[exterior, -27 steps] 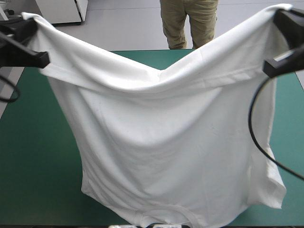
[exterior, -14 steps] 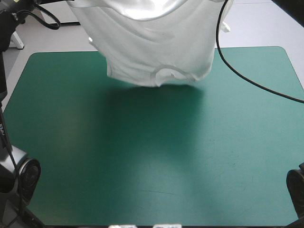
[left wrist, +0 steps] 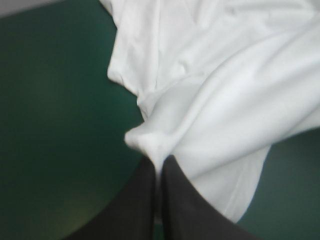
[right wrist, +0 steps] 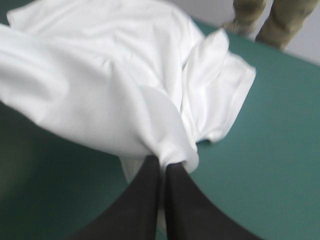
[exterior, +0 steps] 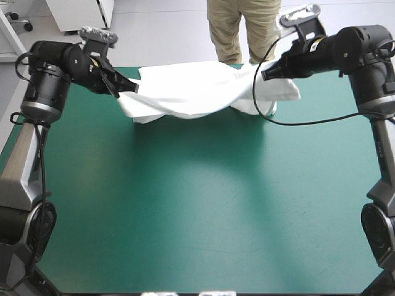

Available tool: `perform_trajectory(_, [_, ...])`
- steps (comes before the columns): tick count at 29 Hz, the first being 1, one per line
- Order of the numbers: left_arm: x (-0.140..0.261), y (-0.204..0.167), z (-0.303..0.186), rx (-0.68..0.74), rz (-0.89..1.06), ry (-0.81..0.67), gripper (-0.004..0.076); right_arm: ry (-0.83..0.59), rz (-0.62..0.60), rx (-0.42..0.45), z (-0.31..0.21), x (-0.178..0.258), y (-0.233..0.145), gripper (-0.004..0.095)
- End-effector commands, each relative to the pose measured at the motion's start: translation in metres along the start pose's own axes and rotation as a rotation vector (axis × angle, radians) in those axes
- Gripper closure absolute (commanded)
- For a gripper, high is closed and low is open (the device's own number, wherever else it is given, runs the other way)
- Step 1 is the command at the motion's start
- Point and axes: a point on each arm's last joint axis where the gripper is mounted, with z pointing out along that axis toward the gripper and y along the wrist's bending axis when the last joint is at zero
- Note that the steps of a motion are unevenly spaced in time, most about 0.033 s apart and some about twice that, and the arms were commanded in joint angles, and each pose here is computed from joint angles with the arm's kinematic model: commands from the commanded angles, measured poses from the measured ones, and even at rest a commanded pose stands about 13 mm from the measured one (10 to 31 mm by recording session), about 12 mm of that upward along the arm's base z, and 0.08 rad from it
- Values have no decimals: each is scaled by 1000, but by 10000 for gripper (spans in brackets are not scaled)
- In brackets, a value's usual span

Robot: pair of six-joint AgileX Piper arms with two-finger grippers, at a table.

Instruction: Fold the cloth

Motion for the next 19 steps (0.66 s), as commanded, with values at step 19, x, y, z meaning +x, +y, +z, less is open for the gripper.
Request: perform_trajectory(19, [145,-24,-20,63,55,328,733,427,118,-140,-20,171,40,925])
